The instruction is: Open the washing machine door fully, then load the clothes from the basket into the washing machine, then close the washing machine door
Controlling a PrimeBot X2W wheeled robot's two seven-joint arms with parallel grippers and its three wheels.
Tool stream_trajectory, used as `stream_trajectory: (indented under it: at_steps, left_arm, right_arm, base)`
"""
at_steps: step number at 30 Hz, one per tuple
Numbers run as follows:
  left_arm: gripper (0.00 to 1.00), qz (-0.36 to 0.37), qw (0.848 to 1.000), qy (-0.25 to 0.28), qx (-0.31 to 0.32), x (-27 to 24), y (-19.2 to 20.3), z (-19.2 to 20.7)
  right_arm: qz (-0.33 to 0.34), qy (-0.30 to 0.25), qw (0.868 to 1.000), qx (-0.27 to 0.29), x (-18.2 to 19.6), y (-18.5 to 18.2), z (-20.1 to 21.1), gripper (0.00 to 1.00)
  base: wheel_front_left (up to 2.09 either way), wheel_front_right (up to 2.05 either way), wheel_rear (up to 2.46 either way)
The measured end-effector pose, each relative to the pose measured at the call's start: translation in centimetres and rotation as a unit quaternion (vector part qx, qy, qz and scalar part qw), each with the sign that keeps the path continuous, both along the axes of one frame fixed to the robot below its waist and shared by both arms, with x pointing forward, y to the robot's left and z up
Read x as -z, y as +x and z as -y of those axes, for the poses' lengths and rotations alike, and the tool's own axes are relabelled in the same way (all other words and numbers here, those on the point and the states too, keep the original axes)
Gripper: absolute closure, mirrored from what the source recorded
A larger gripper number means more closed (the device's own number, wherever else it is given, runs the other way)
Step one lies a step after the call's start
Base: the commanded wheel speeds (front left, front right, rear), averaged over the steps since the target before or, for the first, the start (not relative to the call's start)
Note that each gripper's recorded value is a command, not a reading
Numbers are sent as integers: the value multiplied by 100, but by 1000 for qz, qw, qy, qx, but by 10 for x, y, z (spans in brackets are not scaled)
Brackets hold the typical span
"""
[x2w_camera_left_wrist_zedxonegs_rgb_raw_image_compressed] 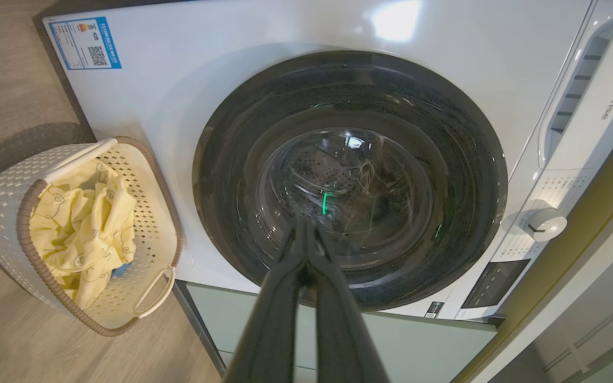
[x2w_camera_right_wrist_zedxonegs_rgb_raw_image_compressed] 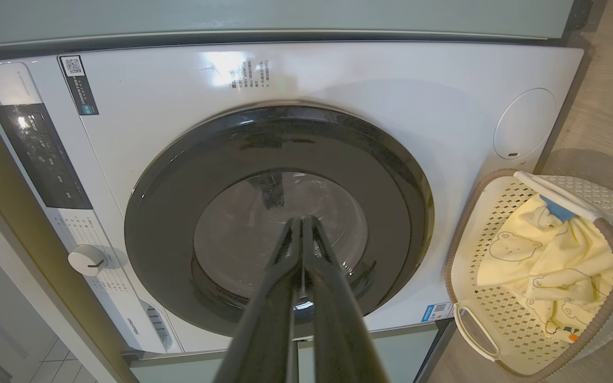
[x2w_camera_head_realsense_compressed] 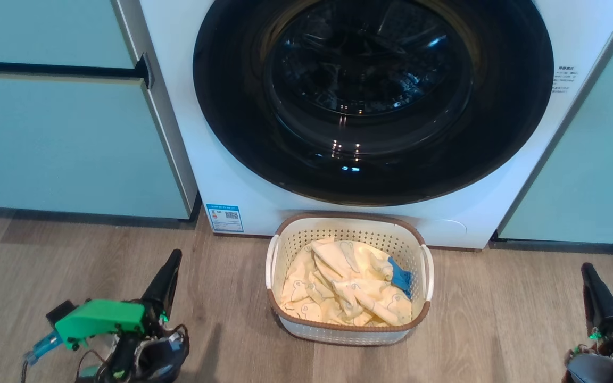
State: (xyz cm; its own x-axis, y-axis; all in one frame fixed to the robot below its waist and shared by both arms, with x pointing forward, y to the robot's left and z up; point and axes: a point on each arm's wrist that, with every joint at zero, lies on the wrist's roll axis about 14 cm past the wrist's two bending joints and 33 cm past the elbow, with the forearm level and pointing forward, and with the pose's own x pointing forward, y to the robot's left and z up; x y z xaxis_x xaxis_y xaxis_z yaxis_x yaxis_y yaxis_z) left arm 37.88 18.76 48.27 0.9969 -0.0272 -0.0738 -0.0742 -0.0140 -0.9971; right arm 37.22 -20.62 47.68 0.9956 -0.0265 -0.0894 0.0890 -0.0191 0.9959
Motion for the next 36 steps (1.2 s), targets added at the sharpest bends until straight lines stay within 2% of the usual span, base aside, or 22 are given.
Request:
stream_trajectory:
  at_steps: [36]
  left_arm:
    - [100,0,1000,0,-2,0,0,-1]
  right_arm:
    - [0,2,1000,0,0,0,-1,100]
  base:
    - [0,0,0]
